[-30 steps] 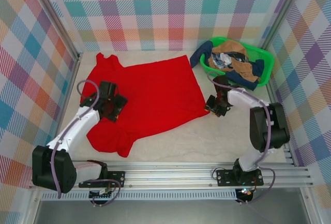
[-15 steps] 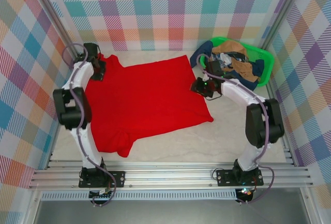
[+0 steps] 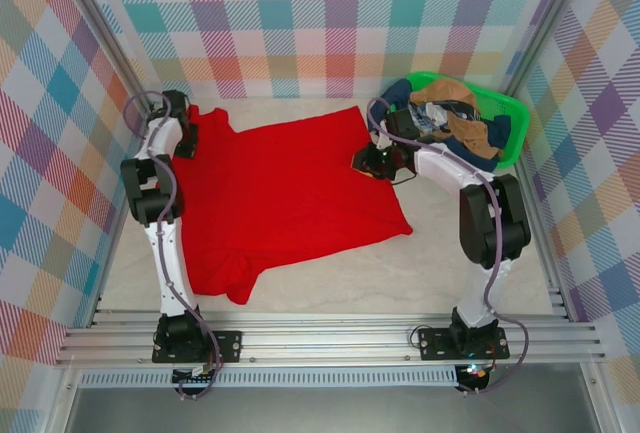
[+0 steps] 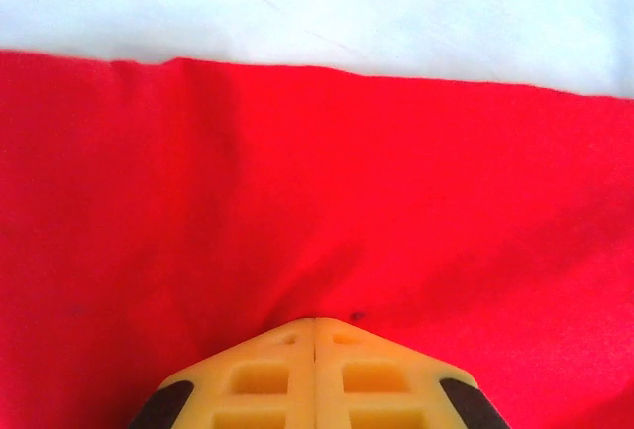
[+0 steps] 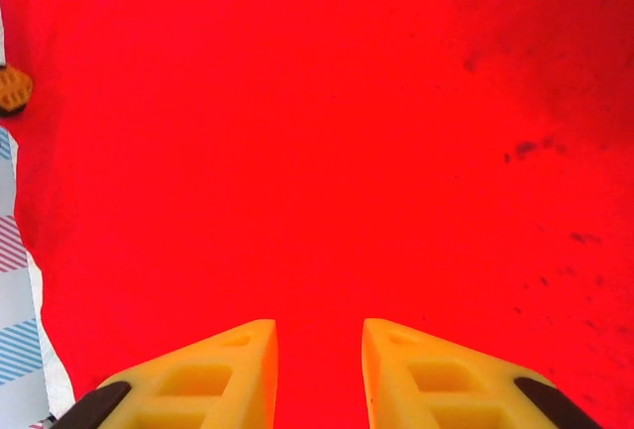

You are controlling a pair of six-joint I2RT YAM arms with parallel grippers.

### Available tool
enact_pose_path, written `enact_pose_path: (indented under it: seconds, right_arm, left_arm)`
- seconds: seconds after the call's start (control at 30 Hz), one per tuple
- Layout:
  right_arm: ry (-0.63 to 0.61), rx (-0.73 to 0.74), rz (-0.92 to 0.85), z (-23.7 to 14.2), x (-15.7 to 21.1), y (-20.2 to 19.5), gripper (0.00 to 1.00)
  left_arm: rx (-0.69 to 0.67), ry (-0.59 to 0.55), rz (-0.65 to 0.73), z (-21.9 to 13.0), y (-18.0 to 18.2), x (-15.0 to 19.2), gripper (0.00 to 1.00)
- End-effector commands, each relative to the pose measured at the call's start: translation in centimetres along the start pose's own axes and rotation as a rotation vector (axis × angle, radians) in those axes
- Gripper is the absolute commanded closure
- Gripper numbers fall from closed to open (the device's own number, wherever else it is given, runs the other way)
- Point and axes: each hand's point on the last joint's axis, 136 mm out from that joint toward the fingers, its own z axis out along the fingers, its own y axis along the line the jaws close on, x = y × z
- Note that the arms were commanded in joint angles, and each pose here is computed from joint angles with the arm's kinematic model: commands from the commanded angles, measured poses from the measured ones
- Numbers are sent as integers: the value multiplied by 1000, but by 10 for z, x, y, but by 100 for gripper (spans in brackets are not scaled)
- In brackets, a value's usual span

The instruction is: Fold and stack the t-shirts

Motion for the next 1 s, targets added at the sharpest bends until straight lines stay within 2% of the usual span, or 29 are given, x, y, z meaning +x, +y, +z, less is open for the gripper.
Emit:
enact_pose_path:
  seconds: [0.0, 0.17, 0.23, 0.3, 0.4, 0.5, 0.63, 0.97]
  right_arm:
    - [46, -30, 3, 12, 2, 13, 72]
    - [60, -30, -7, 23, -5, 20, 71]
    - [74, -10, 7, 30, -7, 17, 71]
    - [87, 0, 11, 37, -8, 14, 71]
    - [73, 20, 5, 42, -11, 9, 71]
    - [69, 40, 2, 48, -13, 2, 71]
    - [81, 82, 7, 63, -12, -14, 71]
    - [140, 250, 128, 69, 15, -70, 72]
  left_arm:
    - [-178, -2, -49, 9, 68, -21, 94]
    - [-136, 19, -20, -6, 56, -26, 92]
    - [-119, 33, -22, -18, 44, -26, 83]
    - [-50, 25, 11, -32, 17, -27, 76]
    - [65, 14, 114, -57, -34, -14, 74]
    - [83, 40, 165, -61, -55, 9, 74]
    - [-15, 104, 137, -34, -32, 37, 76]
    - [-51, 281, 138, 15, -10, 98, 81]
